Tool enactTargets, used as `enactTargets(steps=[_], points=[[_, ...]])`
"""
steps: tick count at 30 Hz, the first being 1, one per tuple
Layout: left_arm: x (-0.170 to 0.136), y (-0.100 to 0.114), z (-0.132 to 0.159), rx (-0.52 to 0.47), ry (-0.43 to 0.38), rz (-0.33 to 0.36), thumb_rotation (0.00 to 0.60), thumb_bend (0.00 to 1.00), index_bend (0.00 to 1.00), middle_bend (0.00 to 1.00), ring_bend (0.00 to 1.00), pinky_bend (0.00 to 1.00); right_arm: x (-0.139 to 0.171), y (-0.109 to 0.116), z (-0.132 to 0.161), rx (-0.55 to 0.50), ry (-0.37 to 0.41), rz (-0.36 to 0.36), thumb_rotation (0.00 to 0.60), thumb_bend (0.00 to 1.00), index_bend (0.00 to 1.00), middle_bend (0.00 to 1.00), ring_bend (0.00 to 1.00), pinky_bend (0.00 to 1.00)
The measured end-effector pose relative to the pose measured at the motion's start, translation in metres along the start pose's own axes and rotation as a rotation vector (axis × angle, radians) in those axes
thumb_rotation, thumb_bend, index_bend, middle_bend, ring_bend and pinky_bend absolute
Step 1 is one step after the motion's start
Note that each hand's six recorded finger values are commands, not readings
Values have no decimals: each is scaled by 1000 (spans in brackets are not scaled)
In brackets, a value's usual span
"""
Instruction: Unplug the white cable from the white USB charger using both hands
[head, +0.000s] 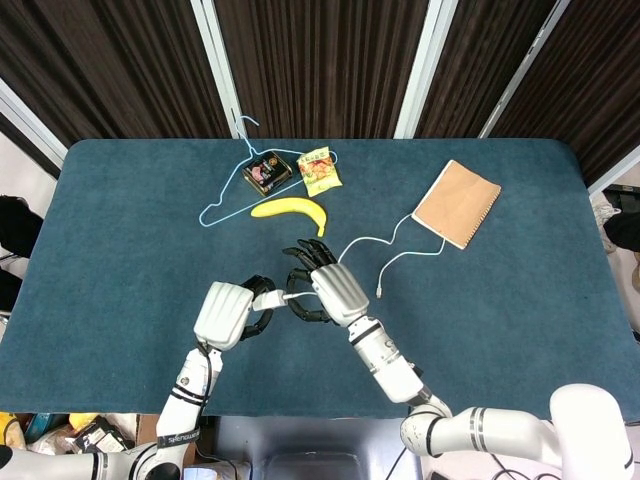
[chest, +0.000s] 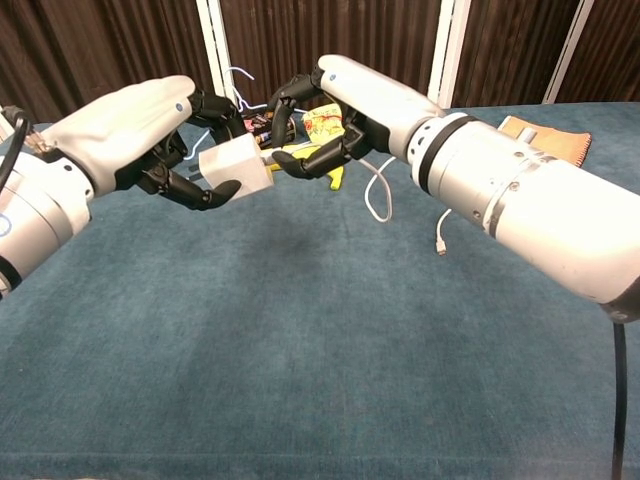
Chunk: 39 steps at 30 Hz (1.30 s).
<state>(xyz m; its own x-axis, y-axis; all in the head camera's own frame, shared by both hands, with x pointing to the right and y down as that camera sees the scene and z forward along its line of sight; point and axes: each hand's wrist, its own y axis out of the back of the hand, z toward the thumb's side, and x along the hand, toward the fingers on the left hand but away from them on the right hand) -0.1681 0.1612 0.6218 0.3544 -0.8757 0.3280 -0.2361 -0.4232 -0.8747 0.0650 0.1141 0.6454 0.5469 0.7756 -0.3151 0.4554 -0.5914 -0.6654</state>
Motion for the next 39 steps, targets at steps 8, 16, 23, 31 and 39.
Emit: enactTargets(steps=[8,16,23,31,39], points=[[-1,2,-1,5,-1,2,600,609,729,791,1000,1000,-1,1,0,22,-13,-2,600,610,867,321,140,0],[-1,4,-1,15,-5,2,600,608,729,791,1000,1000,0,11,-4,66,-30,-14,600,610,875,323,141,0],[-1,5,-3,33,-11,1,600,608,729,790,1000,1000,4,20,-12,93,-44,-21,600,610,876,323,141,0],[6,5,-28,122,-10,1,600,566,730,784,973,1000,21,41,-45,176,-106,-26,600,609,877,323,141,0],[13,-28,-83,258,33,-75,600,514,712,748,835,1000,42,40,-112,228,-252,6,600,601,849,322,141,0]])
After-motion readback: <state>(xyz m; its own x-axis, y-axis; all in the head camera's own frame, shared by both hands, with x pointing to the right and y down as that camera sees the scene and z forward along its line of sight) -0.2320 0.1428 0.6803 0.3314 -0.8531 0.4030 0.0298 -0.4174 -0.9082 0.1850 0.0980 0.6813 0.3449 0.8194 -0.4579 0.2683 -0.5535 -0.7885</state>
